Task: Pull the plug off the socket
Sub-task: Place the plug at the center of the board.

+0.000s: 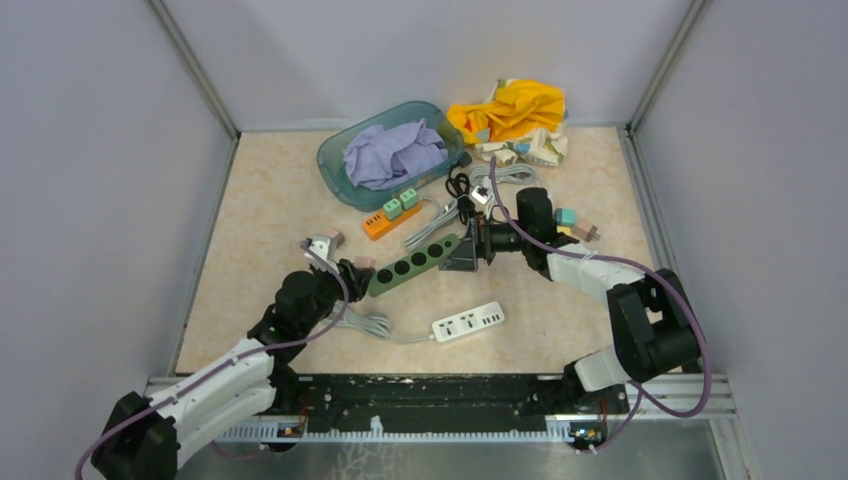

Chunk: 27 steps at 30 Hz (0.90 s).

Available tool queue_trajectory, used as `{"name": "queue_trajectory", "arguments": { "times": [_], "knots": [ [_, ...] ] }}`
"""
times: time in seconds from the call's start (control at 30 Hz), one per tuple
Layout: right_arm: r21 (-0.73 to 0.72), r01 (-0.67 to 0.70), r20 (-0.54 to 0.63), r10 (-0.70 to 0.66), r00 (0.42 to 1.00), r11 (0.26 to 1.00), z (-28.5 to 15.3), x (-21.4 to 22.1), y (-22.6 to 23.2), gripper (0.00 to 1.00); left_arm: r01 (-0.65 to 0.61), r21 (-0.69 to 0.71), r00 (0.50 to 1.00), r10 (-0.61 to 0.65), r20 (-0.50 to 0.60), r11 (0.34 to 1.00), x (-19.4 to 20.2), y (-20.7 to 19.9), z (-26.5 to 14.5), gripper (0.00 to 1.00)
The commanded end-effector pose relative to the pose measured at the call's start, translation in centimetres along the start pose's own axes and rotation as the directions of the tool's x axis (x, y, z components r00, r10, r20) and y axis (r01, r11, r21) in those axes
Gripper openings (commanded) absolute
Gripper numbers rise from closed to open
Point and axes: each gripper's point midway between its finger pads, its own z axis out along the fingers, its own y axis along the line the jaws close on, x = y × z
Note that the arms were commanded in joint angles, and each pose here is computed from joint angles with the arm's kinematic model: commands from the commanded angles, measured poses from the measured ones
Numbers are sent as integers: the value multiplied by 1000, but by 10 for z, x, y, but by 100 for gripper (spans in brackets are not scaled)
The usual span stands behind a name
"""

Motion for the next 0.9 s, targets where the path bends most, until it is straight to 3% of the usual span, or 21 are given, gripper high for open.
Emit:
{"name": "queue_trajectory", "arguments": {
  "times": [0.0, 0.87],
  "knots": [
    [-33, 125, 56, -123, 991, 992, -6, -31, 20, 99, 35, -6, 999, -35, 10, 999, -3, 5, -1, 0],
    [-28, 124, 57, -122, 991, 992, -6, -31, 19, 99, 251, -120, 968, -249, 30, 961, -13, 62, 4, 0]
  ]
}}
